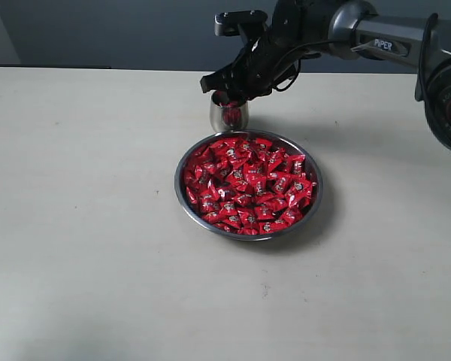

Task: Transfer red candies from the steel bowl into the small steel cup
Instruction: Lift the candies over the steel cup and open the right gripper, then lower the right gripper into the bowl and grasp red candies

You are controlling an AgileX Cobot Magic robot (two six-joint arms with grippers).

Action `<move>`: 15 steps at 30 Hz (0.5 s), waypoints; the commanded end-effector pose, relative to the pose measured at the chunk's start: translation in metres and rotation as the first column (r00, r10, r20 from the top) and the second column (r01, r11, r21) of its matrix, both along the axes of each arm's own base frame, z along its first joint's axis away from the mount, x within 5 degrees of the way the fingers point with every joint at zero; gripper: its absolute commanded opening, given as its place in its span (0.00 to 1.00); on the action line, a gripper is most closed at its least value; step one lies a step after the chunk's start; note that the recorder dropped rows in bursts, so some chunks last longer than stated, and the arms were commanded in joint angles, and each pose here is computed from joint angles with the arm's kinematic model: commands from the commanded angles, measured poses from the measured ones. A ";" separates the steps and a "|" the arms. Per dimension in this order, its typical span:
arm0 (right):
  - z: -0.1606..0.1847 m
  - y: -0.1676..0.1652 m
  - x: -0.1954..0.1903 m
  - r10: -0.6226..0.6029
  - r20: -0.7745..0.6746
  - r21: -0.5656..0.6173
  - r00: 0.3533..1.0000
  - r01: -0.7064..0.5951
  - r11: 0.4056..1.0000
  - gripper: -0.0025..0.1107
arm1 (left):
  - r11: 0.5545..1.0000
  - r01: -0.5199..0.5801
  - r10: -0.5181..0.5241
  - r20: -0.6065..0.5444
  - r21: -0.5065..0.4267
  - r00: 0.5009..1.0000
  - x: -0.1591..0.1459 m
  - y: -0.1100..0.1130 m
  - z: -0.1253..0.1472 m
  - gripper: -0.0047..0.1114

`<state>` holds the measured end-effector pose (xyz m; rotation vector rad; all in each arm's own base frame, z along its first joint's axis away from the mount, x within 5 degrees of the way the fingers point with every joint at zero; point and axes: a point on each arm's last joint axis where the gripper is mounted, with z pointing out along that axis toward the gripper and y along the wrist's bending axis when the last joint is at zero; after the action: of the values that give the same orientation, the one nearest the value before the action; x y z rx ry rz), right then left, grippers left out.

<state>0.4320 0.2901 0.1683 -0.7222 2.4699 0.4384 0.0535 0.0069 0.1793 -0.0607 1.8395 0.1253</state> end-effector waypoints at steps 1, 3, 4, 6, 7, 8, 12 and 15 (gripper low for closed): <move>0.030 -0.004 -0.001 -0.001 0.051 0.022 0.999 0.000 1.000 0.37 | 1.000 0.005 -0.005 0.018 0.003 1.000 0.000 0.000 0.003 0.04; 0.040 -0.006 -0.004 0.006 0.045 0.021 0.999 -0.007 1.000 0.37 | 1.000 0.005 -0.005 0.018 0.003 1.000 0.000 0.000 0.003 0.04; 0.046 -0.007 -0.007 0.012 0.037 0.017 0.999 -0.013 1.000 0.37 | 1.000 0.005 -0.005 0.018 0.003 1.000 0.000 0.000 0.003 0.04; 0.055 -0.010 -0.013 0.026 0.007 0.003 1.000 -0.026 1.000 0.37 | 1.000 0.005 -0.005 0.018 0.003 1.000 0.000 0.000 0.003 0.04; 0.057 -0.010 -0.018 0.038 -0.019 -0.010 0.999 -0.038 0.999 0.37 | 1.000 0.005 -0.005 0.018 0.003 1.000 0.000 0.000 0.003 0.04; 0.059 -0.012 -0.020 0.046 -0.040 -0.021 0.998 -0.046 0.999 0.37 | 1.000 0.005 -0.005 0.018 0.003 1.000 0.000 0.000 0.003 0.04; 0.058 -0.013 -0.036 0.104 -0.145 -0.087 0.984 -0.118 0.989 0.37 | 1.000 0.005 -0.005 0.018 0.003 1.000 0.000 0.000 0.003 0.04; 0.047 -0.005 -0.050 0.150 -0.187 -0.118 0.971 -0.174 0.978 0.37 | 1.000 0.005 -0.005 0.018 0.003 1.000 0.000 0.000 0.003 0.04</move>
<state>0.3960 0.2801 0.2194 -0.8886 2.6129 0.4371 0.0535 0.0069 0.1793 -0.0607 1.8395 0.1253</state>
